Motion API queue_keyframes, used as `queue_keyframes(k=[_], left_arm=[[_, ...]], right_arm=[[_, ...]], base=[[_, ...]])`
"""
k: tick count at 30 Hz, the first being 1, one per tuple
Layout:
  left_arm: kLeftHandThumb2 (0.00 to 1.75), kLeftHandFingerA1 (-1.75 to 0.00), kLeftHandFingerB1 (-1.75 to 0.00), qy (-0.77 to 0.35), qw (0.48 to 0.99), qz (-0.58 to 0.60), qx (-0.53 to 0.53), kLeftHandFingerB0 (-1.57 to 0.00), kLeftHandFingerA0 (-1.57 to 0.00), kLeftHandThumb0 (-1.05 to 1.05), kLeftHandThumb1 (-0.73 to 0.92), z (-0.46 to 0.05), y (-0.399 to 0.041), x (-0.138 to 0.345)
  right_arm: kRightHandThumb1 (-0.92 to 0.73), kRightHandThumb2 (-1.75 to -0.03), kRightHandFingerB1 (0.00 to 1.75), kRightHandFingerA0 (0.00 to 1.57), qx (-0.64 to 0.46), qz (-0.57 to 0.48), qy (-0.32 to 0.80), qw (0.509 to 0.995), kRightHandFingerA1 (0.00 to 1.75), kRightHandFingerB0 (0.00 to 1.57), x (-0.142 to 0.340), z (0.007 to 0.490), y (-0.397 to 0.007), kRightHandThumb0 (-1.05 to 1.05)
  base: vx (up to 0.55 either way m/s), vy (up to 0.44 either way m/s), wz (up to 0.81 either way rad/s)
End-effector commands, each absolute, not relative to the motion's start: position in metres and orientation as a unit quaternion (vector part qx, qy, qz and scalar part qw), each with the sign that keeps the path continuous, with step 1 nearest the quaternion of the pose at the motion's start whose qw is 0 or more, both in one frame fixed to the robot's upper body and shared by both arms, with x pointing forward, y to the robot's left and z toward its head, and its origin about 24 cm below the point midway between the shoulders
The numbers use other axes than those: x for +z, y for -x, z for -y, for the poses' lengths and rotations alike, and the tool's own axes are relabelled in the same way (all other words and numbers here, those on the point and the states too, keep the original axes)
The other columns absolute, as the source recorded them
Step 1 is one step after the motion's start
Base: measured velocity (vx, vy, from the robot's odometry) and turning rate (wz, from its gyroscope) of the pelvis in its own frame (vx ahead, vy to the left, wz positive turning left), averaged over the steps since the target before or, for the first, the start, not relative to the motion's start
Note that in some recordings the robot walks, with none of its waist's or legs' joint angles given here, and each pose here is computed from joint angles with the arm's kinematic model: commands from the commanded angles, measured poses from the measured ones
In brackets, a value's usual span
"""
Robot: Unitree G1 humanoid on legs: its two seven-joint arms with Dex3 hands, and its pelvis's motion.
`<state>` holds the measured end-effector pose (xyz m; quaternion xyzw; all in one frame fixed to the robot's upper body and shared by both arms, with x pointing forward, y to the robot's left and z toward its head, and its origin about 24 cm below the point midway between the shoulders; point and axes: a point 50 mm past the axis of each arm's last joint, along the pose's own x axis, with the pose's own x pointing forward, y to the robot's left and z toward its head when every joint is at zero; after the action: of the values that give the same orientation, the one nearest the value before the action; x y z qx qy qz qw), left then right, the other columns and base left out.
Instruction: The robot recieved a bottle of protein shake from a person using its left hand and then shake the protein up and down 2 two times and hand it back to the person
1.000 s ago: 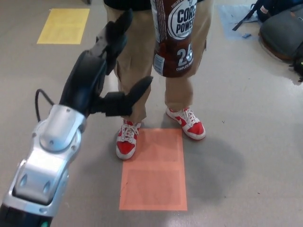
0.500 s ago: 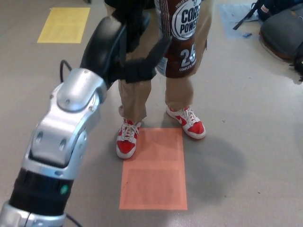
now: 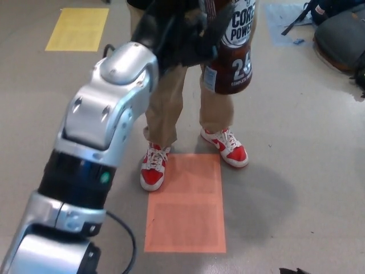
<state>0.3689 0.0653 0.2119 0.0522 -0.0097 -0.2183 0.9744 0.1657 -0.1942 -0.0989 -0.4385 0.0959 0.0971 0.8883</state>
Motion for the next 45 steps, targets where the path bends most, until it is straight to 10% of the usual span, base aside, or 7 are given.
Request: queue_keyframes(k=[1, 5, 20, 28, 29, 30, 45], left_arm=[[0.94, -0.03, 0.00, -0.067, 0.963, -0.107, -0.239, 0.00, 0.00, -0.96, 0.57, -0.046, -0.376, 0.201], [0.60, 0.00, 0.00, -0.080, 0.964, -0.119, -0.226, 0.00, 0.00, -0.96, 0.63, -0.038, -0.378, 0.196], [0.85, -0.10, 0.00, -0.057, 0.968, -0.118, -0.212, 0.00, 0.00, -0.79, 0.44, -0.021, -0.376, 0.183], [0.57, -1.75, -1.75, 0.050, 0.998, -0.006, -0.041, -0.62, -0.78, -0.29, 0.66, -0.020, -0.370, 0.197], [0.80, -1.43, -1.34, 0.055, 0.998, 0.006, -0.036, -0.95, -1.10, -0.36, 0.50, -0.021, -0.370, 0.198], [0.57, -1.75, -1.75, 0.059, 0.998, 0.017, -0.033, -0.61, -0.76, -0.24, 0.70, -0.023, -0.370, 0.200], [0.56, -1.75, -1.73, 0.004, 0.998, 0.064, -0.026, -0.56, -0.75, -0.21, 0.67, -0.056, -0.370, 0.193]], right_arm=[[-0.69, -1.01, 0.44, 0.32, 0.089, -0.064, 0.438, 0.892, 0.49, 0.22, -0.088, 0.203, -0.172, -0.76], [-0.80, -0.64, 0.33, 0.35, 0.090, -0.064, 0.431, 0.896, 0.34, 0.32, -0.088, 0.202, -0.173, -0.66], [-0.67, -0.99, 0.44, 0.31, 0.090, -0.052, 0.413, 0.905, 0.49, 0.24, -0.084, 0.201, -0.178, -0.73], [-0.70, -1.02, 0.45, 0.33, 0.085, -0.043, 0.414, 0.905, 0.49, 0.25, -0.082, 0.201, -0.186, -0.77], [-0.70, -1.03, 0.45, 0.34, 0.084, -0.043, 0.415, 0.905, 0.49, 0.26, -0.082, 0.201, -0.185, -0.78], [-0.78, -0.67, 0.33, 0.39, 0.084, -0.045, 0.411, 0.907, 0.35, 0.34, -0.082, 0.201, -0.185, -0.71], [-0.67, -1.04, 0.44, 0.39, 0.087, -0.051, 0.416, 0.904, 0.54, 0.21, -0.082, 0.198, -0.188, -0.70]], base=[[0.00, 0.000, 0.00], [0.00, 0.000, 0.00], [0.00, 0.000, 0.00], [0.00, 0.000, 0.00], [0.00, 0.000, 0.00], [0.00, 0.000, 0.00], [0.00, 0.000, 0.00]])
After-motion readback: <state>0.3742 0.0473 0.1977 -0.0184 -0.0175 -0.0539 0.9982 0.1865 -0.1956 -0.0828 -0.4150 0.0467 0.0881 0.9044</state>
